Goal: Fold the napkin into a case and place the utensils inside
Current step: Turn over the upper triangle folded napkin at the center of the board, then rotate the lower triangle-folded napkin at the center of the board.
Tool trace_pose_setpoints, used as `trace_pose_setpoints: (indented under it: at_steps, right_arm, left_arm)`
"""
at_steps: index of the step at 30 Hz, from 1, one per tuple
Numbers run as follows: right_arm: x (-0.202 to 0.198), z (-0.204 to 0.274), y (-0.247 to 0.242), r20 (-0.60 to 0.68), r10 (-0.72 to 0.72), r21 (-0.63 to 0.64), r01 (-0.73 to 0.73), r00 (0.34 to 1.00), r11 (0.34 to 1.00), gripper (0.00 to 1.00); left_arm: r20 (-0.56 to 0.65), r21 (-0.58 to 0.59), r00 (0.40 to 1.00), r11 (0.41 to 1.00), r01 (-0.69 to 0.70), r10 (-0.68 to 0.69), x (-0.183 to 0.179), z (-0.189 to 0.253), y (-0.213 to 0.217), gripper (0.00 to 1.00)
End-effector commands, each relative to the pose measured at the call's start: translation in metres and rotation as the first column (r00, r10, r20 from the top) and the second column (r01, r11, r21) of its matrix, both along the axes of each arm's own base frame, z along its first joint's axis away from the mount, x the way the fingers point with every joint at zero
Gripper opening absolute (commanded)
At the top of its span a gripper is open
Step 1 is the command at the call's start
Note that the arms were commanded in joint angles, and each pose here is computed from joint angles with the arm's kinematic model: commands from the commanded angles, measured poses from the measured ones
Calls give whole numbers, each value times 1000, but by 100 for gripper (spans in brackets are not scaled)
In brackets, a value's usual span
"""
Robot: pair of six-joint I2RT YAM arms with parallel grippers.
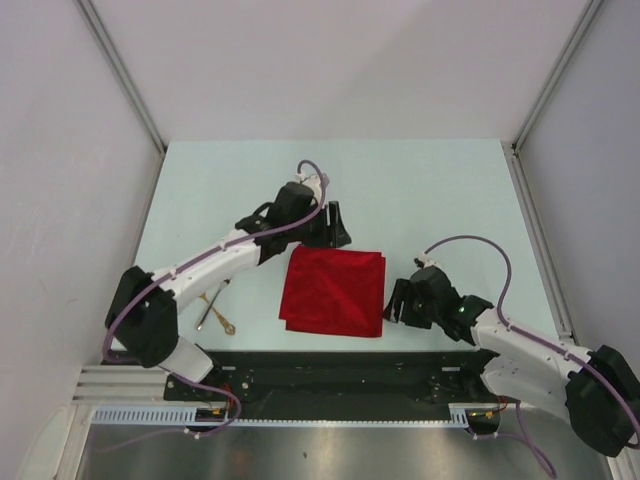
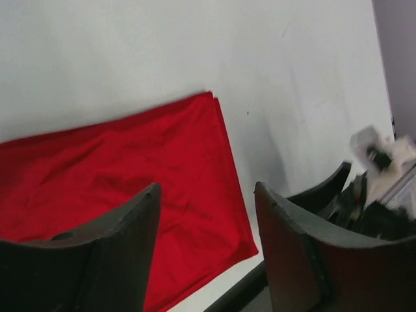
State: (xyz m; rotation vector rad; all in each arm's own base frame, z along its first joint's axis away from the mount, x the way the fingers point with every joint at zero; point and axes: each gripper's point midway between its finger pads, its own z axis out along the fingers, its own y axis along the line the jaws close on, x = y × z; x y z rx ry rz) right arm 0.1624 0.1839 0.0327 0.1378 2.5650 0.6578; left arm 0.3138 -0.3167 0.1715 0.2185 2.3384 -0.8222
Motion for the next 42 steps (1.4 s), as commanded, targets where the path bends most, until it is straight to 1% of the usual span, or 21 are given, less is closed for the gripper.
trace_pose_setpoints:
  at_steps: [1, 2, 3, 5, 6, 8, 12, 13, 15, 20, 23, 24, 28, 31, 32, 33, 34, 36, 38, 40, 42]
  right_arm:
    - [35, 24, -21, 40, -85, -48, 87, 996, 995, 64]
    - [43, 27, -23, 50, -94, -50, 96, 994, 994, 64]
    - [51, 33, -21, 72, -74, -28, 76, 995, 997, 63]
    - [77, 45, -23, 100, -100, 12, 100, 990, 995, 61]
    - [85, 48, -24, 117, -91, 17, 90, 989, 996, 57]
    - [105, 56, -22, 121, -81, 49, 76, 989, 996, 54]
    - [134, 58, -20, 147, -33, 20, 31, 989, 999, 47]
    - [138, 52, -20, 128, -28, 13, 26, 991, 1000, 46]
    - [150, 60, -14, 147, -14, 32, 9, 989, 999, 42]
    - [170, 56, -2, 132, 6, 47, -13, 991, 999, 41]
    - [172, 48, 4, 108, 21, 55, -27, 994, 998, 41]
    - [174, 48, 6, 111, 25, 54, -31, 994, 998, 41]
    - [180, 41, 19, 94, 21, 63, -27, 995, 998, 41]
    - [183, 34, 30, 86, 20, 20, -22, 996, 1000, 37]
    - [185, 29, 31, 79, 6, -1, -6, 997, 1000, 37]
    - [184, 29, 37, 77, 13, -11, -12, 997, 1000, 37]
    - [185, 28, 39, 70, 2, -19, 0, 998, 1000, 37]
    - [188, 25, 43, 58, -23, -33, 25, 998, 999, 37]
    - [188, 24, 45, 63, -32, -73, 36, 998, 997, 37]
    - [186, 21, 43, 50, -37, -118, 43, 998, 992, 38]
    - [183, 20, 42, 42, -33, -136, 39, 999, 990, 38]
  left_arm:
    - [-53, -19, 995, 996, 85, -86, -56, -31, 3, 59]
    - [-22, -53, 996, 995, 83, -84, -62, -22, -1, 58]
    - [-32, -35, 993, 993, 111, -113, -81, -32, -5, 58]
    - [-4, -5, 997, 997, 74, -74, -87, -36, -3, 57]
    - [-6, 6, 997, 997, 81, -81, -97, -38, -7, 56]
    - [-30, 7, 998, 999, 48, -47, -104, -43, -2, 54]
    - [-64, 3, 997, 999, 52, -51, -122, -51, -2, 48]
    - [-71, 0, 996, 998, 57, -56, -126, -52, -3, 48]
    - [-62, 12, 996, 998, 61, -60, -133, -55, -8, 50]
    - [-85, 22, 994, 998, 65, -63, -150, -59, -20, 53]
    - [-101, 31, 995, 999, 30, -26, -154, -56, -9, 53]
    - [-84, 22, 996, 1000, 19, -17, -156, -47, -2, 53]
    - [-51, 76, 999, 997, -12, 16, -155, -44, 30, 55]
    - [-41, 98, 998, 994, -36, 40, -150, -40, 54, 55]
    - [-41, 91, 998, 995, -39, 43, -148, -38, 59, 57]
    - [-60, 74, 998, 997, -7, 11, -152, -38, 61, 59]
    - [-64, 57, 997, 997, -43, 46, -143, -38, 73, 60]
    - [-62, 46, 997, 998, -48, 50, -140, -38, 83, 62]
    - [-59, 47, 994, 995, -94, 96, -132, -41, 96, 63]
    - [-100, 29, 990, 995, -95, 97, -131, -45, 100, 64]
    - [-139, 45, 982, 991, -126, 131, -126, -53, 108, 63]
